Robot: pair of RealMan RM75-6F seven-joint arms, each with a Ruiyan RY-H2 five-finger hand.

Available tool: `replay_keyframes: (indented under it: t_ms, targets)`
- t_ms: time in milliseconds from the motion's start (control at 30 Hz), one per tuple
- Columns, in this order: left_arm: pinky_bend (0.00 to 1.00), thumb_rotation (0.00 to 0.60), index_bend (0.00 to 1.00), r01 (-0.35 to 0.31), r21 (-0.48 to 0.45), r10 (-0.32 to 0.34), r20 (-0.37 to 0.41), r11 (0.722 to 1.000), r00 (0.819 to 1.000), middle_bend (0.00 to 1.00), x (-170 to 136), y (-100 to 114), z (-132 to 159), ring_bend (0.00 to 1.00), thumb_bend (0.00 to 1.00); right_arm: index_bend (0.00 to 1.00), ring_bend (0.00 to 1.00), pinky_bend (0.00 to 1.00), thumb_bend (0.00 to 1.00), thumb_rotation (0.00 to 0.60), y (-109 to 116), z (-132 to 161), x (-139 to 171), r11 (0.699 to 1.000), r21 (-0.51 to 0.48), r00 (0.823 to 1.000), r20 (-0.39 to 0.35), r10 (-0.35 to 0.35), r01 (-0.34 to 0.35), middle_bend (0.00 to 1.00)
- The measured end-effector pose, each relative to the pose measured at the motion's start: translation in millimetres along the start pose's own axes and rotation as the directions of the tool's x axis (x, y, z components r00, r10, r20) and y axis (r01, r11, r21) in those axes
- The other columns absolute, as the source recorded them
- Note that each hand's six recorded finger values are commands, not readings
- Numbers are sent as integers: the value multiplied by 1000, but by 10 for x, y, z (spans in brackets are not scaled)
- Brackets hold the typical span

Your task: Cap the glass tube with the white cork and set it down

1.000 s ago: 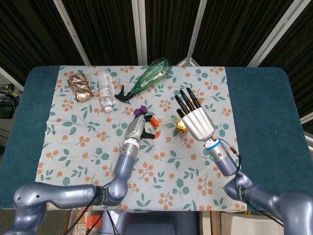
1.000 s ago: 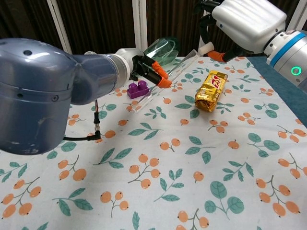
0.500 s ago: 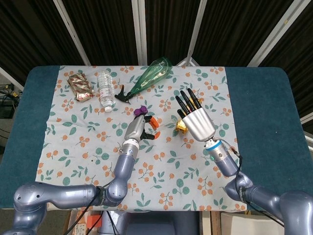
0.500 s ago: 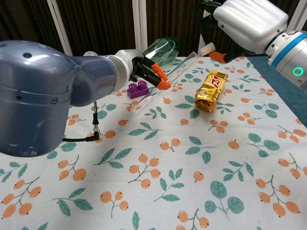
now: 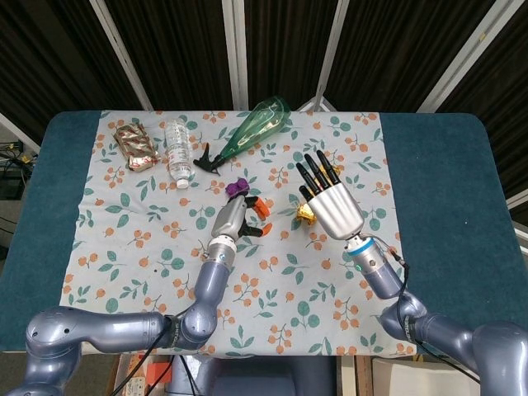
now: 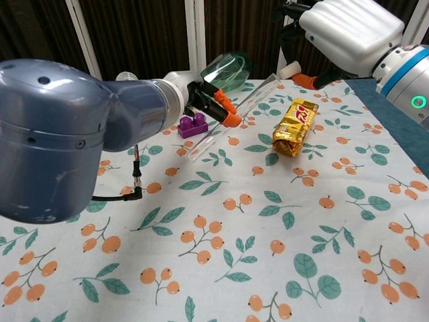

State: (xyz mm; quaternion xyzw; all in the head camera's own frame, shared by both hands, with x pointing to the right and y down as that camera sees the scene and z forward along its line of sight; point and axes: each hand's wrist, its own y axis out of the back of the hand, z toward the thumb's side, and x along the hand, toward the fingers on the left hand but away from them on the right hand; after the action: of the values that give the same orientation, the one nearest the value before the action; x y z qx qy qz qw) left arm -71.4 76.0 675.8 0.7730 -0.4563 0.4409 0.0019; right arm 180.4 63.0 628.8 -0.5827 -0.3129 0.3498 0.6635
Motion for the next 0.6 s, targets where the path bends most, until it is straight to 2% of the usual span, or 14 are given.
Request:
replay_keyframes:
  t_ms: [600]
  targets:
    - [0,600,650,0,-1,0,3,1000,1000,511,-3,-14,27,97,542,641,38,0,405,600,15,61,15,1000,-11,1000,-9,2,-2,214]
